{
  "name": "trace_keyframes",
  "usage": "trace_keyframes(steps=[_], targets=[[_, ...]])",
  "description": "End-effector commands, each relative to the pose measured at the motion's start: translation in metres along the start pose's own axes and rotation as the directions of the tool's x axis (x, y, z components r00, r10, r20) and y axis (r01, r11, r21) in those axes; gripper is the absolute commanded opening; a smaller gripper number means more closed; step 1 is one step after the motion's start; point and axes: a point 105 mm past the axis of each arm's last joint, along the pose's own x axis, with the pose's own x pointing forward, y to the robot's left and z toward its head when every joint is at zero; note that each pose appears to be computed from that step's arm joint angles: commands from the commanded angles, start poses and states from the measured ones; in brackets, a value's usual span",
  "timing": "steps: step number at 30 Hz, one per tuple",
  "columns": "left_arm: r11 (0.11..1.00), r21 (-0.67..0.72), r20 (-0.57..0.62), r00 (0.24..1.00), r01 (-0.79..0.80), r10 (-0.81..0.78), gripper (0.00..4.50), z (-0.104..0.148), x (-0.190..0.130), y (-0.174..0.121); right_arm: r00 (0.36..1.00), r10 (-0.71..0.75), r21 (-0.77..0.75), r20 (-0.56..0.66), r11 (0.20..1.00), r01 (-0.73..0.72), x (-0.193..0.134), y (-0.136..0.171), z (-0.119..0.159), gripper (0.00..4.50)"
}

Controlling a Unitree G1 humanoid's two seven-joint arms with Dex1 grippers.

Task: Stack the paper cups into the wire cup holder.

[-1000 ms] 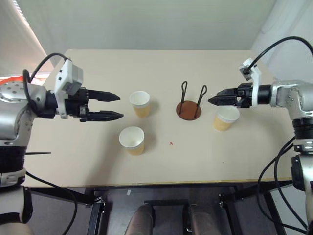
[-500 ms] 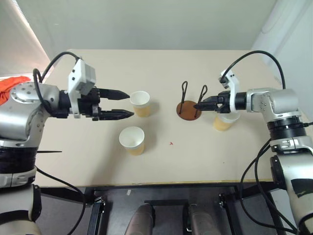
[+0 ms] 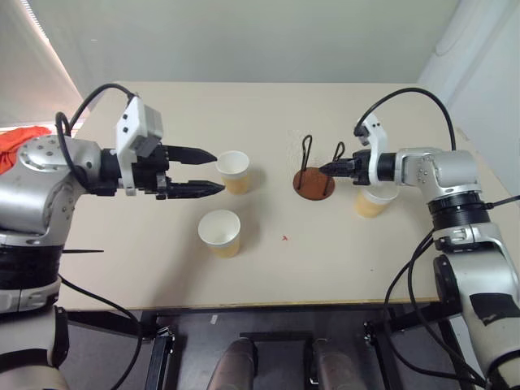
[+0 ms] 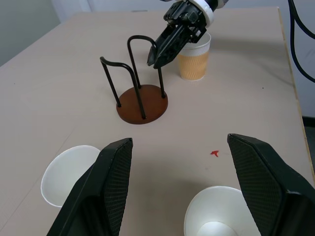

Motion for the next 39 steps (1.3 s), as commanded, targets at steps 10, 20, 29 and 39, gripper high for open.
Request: trace_keyframes(steps=[10, 20, 29, 39], targets=[[0.998, 0.062, 0.012, 1.000, -0.014, 0.013, 3.38, 0.016, -0.008, 0.004, 0.974, 0.221, -0.169, 0.050, 0.963, -0.210, -0.032, 0.055, 0.031, 0.01], [0.994, 0.065, -0.025, 0.996, 0.087, -0.085, 3.38, 0.011, -0.010, -0.009, 0.950, 0.309, -0.192, -0.036, 0.931, -0.310, -0.033, 0.100, -0.009, 0.01], [0.994, 0.064, -0.033, 0.995, 0.094, -0.092, 3.38, 0.009, -0.011, -0.009, 0.940, 0.331, -0.179, -0.080, 0.923, -0.341, -0.029, 0.111, -0.029, 0.01], [0.993, 0.061, -0.042, 0.994, 0.100, -0.098, 3.38, 0.005, -0.012, -0.012, 0.934, 0.324, -0.203, -0.154, 0.914, -0.350, -0.023, 0.113, -0.041, 0.01]])
